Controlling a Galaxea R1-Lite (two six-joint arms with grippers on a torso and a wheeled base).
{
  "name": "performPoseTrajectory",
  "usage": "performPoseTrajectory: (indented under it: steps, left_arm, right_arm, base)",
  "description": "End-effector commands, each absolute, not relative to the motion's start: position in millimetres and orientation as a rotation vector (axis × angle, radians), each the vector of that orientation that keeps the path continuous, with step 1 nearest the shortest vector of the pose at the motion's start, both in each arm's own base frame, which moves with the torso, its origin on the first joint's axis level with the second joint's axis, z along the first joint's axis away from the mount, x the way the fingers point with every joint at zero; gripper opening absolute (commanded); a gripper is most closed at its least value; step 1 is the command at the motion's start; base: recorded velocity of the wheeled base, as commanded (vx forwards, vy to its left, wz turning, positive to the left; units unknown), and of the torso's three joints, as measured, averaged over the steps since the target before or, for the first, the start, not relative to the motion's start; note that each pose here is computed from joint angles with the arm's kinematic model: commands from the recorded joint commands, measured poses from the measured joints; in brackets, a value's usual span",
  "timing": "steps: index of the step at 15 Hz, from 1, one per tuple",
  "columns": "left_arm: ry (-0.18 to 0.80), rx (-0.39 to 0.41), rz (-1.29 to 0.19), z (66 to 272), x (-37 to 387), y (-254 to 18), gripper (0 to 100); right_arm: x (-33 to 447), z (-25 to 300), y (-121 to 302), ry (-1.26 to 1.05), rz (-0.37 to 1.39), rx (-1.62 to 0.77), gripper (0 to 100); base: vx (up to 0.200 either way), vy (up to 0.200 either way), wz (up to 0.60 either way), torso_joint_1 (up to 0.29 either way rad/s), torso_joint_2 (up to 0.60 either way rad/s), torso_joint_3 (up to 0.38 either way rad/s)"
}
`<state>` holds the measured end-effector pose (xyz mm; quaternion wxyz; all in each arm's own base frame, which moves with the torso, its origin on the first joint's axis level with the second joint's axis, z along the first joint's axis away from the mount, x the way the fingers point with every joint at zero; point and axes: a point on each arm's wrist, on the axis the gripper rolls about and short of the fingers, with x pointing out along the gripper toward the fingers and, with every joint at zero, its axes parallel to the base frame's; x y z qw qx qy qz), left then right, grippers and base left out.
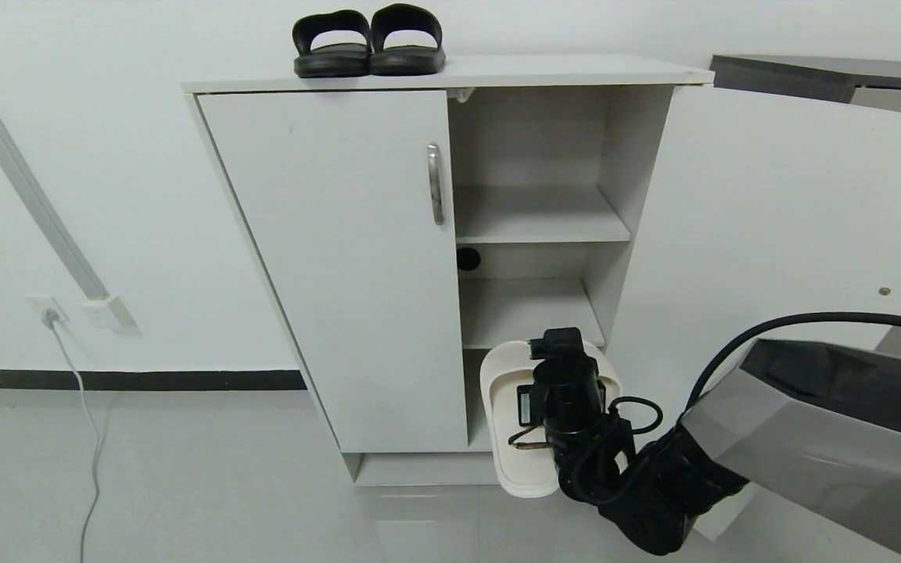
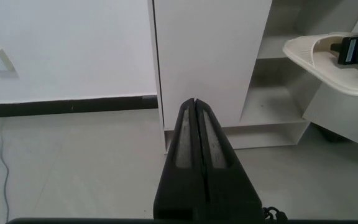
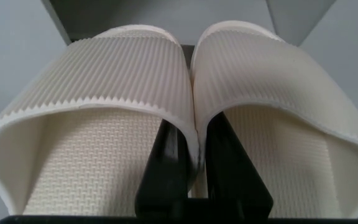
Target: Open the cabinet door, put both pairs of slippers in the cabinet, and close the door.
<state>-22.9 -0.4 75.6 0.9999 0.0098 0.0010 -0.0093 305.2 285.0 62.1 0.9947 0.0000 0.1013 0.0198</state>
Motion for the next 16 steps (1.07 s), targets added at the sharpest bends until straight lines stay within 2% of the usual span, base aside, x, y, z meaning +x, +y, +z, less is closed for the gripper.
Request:
performPoseTrajectory:
  steps: [1, 9, 12, 16]
  left_arm:
    - [0.003, 0.020, -0.018, 75.6, -22.8, -0.4, 0]
    - [0.003, 0.020, -0.015, 75.6, -22.8, -0.3, 0]
    - [0.003, 0.020, -0.014, 75.6, -22.8, -0.3, 0]
    - [0.003, 0.020, -0.014, 75.6, -22.8, -0.3, 0]
  right_arm:
    - [305.5, 58.0, 286.2, 0.205, 0.042, -0.003, 0]
    - [310.2, 54.1, 283.5, 0.173, 0.032, 0.000, 0]
    - [320.2, 45.3, 278.0, 0.025, 0.025, -0.026, 0]
    - [321.2, 47.5, 278.0, -0.001, 0.025, -0.022, 0]
  base:
    - [0.000, 0.000, 0.00, 0.007, 0.00, -0.178]
    - [0.000, 0.000, 0.00, 0.001, 0.00, -0.191]
    - [0.000, 0.000, 0.00, 0.000, 0.00, 0.000]
    - [0.000, 0.000, 0.00, 0.000, 0.00, 0.000]
